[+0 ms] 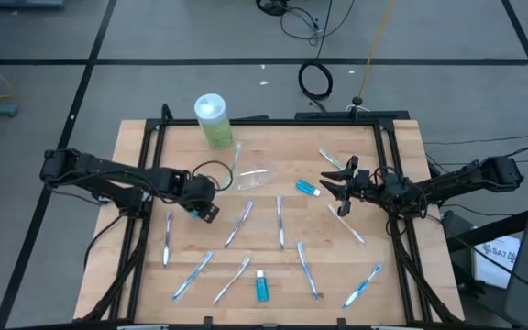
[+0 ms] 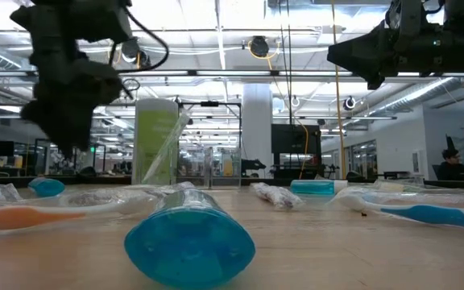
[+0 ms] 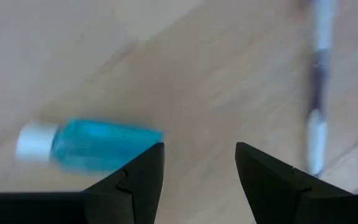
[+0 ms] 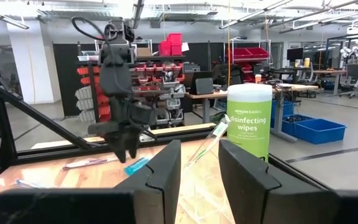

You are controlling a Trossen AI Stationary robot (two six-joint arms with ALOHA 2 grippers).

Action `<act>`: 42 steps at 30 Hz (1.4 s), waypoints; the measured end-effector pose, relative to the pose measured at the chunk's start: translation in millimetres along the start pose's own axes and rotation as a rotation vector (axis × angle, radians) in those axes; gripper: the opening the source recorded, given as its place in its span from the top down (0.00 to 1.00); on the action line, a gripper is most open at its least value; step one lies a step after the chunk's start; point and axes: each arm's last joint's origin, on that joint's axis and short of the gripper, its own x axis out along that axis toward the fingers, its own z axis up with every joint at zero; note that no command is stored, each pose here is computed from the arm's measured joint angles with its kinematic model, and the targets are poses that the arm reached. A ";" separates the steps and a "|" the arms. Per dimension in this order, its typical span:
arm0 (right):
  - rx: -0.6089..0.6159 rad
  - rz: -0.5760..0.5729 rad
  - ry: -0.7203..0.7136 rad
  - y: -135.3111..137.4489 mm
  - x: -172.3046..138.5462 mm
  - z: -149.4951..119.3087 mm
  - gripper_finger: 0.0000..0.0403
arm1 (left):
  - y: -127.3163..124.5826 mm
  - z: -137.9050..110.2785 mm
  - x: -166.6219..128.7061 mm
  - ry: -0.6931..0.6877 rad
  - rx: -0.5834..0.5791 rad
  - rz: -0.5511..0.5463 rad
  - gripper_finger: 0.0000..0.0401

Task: Pick & Place toothbrushing station
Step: Put the top left mouthwash into the transparent organizer

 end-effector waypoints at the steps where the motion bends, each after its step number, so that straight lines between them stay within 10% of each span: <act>1: 0.000 0.000 0.000 0.0 0.0 -0.1 0.75 | 1.7 -2.6 0.0 0.015 -0.039 0.024 0.49; 30: 0.000 0.000 0.000 0.0 0.0 0.0 0.75 | 13.0 -25.9 16.5 -0.252 -0.959 0.406 0.49; 42: -0.005 0.000 0.001 0.0 0.0 -0.2 0.75 | 9.8 -27.5 28.9 -0.190 -1.052 0.464 0.49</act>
